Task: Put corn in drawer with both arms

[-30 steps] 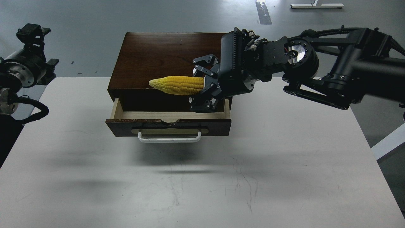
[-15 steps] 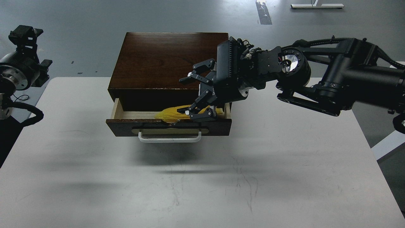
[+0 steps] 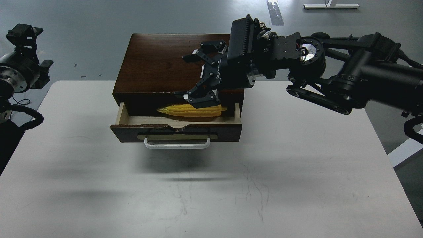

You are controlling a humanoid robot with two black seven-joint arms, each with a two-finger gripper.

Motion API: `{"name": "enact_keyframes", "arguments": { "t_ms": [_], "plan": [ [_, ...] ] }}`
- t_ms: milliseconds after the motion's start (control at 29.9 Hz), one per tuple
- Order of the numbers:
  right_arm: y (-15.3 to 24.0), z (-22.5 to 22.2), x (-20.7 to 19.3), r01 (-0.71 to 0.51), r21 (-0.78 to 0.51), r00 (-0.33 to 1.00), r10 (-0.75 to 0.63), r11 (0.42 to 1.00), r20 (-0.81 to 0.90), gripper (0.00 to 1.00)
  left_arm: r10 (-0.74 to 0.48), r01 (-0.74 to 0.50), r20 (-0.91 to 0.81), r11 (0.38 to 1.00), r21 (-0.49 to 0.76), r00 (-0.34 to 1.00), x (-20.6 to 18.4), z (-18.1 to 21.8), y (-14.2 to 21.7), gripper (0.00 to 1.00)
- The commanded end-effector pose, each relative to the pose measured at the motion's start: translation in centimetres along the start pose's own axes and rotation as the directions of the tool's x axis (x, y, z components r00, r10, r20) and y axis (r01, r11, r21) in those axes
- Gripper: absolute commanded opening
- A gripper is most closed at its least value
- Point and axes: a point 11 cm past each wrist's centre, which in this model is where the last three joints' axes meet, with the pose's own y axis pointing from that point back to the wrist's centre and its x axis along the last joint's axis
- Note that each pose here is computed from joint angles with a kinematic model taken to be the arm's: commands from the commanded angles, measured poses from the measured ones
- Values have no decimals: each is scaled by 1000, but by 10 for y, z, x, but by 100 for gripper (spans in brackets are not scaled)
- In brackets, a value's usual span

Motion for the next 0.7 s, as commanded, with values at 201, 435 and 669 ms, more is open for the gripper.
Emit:
{"name": "enact_keyframes", "arguments": {
  "t_ms": [201,435,669],
  "plan": [
    [66,65,30,-262,-330,747,407,907,525,100,-91,90,-34,996,-18,995,-8,8,0,99],
    [144,114,-26,-175,-645,275,666,743,693,100,-130,128,-43,991,-28,991,-15,11,-1,99],
    [202,117,-113,18,-776,-285,747,630,600,100,-166,163,-71,985,-47,984,-24,16,-2,99]
  ]
}}
